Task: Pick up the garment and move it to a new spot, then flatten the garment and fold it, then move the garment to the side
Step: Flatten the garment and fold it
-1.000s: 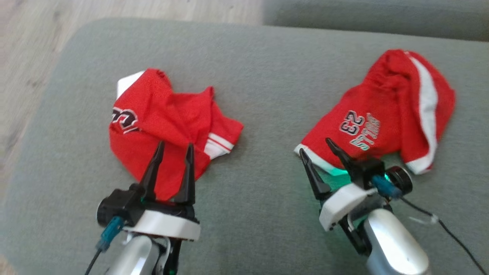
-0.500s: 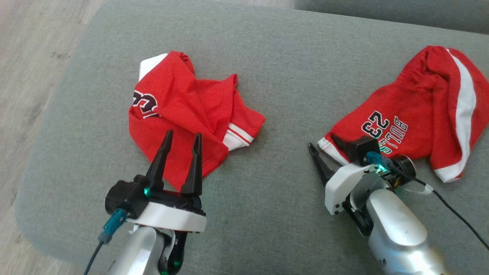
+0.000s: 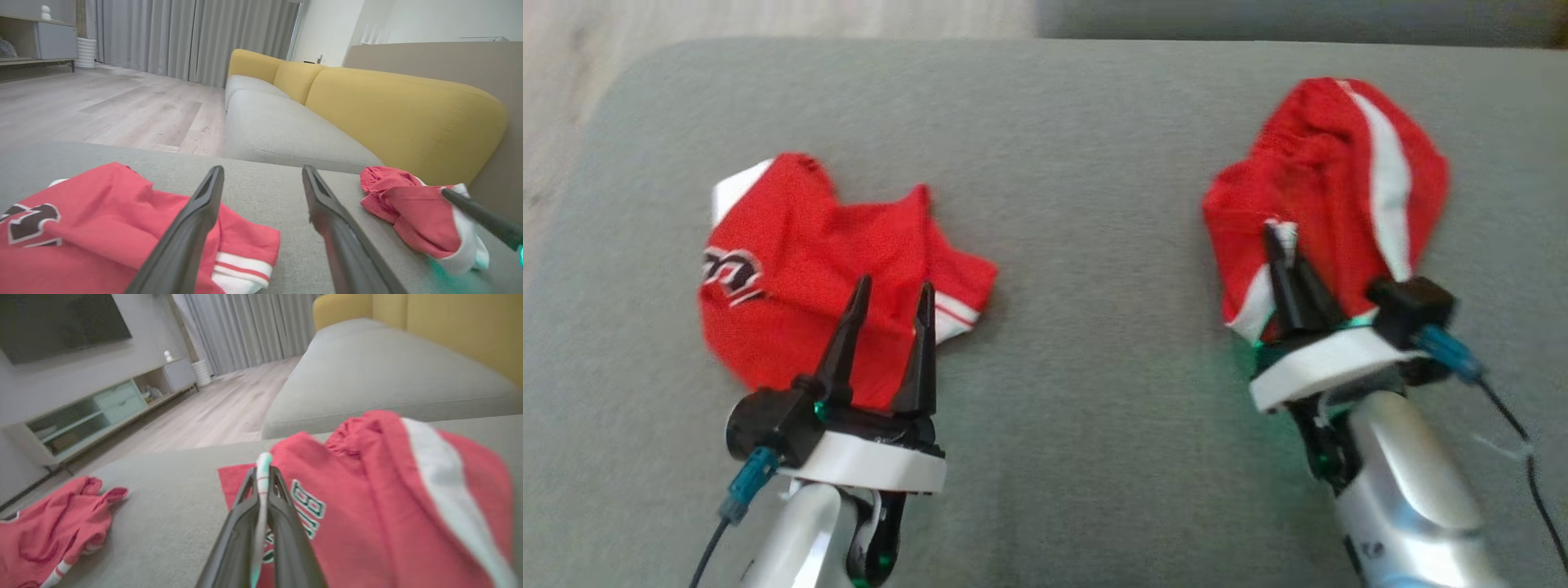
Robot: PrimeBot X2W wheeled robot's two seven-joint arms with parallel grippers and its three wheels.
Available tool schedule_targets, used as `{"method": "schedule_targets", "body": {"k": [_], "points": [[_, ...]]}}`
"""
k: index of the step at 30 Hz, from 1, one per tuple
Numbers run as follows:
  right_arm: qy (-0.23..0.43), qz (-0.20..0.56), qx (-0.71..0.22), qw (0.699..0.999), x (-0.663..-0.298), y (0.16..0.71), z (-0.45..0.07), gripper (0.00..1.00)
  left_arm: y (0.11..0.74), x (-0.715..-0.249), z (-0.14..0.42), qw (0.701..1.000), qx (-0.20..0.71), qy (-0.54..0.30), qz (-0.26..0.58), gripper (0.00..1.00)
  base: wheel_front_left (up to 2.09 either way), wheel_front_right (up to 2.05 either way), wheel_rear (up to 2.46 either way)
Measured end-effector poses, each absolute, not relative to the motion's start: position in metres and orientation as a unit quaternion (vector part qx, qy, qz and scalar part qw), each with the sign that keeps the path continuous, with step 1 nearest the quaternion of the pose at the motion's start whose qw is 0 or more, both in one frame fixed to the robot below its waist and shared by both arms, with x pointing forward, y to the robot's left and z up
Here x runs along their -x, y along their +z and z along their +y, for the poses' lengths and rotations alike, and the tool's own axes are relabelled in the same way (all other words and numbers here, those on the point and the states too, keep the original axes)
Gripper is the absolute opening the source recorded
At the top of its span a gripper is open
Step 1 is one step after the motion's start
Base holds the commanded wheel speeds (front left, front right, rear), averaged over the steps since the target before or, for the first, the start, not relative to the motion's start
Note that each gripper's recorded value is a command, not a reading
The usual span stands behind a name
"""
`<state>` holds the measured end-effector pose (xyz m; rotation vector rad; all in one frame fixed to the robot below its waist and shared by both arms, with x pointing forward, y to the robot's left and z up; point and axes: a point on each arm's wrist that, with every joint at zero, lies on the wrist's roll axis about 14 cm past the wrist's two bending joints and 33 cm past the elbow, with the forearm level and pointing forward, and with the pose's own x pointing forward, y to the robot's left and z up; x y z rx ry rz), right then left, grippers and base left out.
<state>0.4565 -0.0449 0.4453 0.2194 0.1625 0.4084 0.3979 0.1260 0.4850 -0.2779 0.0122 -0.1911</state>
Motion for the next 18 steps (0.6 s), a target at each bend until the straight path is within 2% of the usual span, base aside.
{"method": "schedule_targets", "body": {"k": [8,13,18], "points": [[0.028,0.030,-0.150,0.988,-0.424,0.461,-0.166,0.00,0.489,-0.410,0.078,0.976,0.137,-0.167,0.003,1.00,0.00,0.00,0.00],[-0.073,0.037,-0.165,0.983,-0.392,0.448,-0.230,0.00,0.489,-0.414,0.052,0.969,0.138,-0.206,0.006,1.00,0.00,0.00,0.00],[-0.156,0.061,-0.208,0.964,-0.367,0.422,-0.270,0.00,0.484,-0.415,0.037,0.964,0.139,-0.225,0.014,1.00,0.00,0.00,0.00]]}}
